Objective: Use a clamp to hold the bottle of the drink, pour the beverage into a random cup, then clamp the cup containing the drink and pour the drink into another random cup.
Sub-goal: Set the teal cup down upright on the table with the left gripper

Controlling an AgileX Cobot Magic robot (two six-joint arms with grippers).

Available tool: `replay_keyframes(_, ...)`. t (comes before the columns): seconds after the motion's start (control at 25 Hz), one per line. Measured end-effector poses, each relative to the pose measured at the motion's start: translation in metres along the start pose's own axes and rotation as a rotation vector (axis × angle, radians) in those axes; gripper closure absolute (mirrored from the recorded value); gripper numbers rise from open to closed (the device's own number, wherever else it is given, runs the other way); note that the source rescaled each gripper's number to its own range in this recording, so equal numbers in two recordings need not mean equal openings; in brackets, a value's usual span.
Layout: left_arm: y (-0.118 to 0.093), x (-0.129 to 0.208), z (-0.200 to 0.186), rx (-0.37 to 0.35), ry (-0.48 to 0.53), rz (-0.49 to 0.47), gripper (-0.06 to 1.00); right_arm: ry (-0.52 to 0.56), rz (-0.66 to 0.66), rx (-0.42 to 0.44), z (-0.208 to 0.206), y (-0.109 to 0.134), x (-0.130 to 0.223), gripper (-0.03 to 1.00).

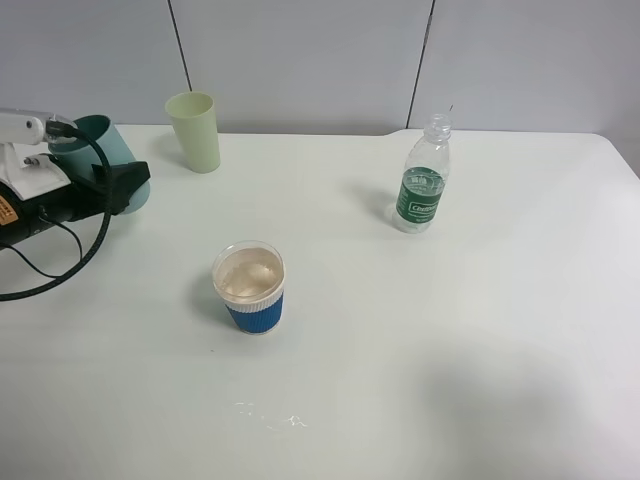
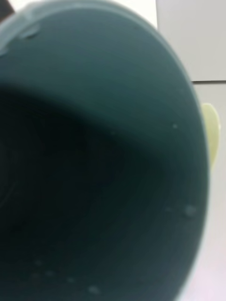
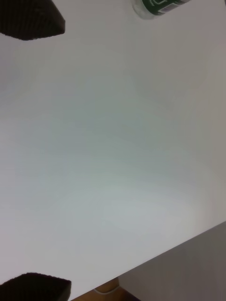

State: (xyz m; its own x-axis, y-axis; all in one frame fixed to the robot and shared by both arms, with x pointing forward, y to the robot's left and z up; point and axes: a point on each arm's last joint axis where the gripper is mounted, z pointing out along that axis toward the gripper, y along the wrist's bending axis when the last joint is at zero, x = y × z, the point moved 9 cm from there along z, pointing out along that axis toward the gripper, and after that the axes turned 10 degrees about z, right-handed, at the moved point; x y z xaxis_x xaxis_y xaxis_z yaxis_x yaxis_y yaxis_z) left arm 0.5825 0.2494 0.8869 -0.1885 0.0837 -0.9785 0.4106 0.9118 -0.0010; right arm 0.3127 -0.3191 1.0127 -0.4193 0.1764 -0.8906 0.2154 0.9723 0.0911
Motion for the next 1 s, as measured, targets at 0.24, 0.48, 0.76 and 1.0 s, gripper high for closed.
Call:
replay_keyframes(0.24,0.004,0.019,0.004,-0.016,0.031,0.054,0.92,0.000,0.000,0.000,0.000,0.000,0.000,-0.03)
replay_keyframes(0.48,0.009,0.037,0.013,-0.022,0.069,0.034,0.92,0.000,0.000,0.000,0.000,0.000,0.000,-0.03)
replay_keyframes(0.76,0.015,0.049,0.024,-0.019,0.088,0.122,0.92,0.000,0.000,0.000,0.000,0.000,0.000,-0.03)
replay_keyframes(1.0,0.015,0.066,0.028,-0.005,0.123,0.230,0.92,0.000,0.000,0.000,0.000,0.000,0.000,-0.03)
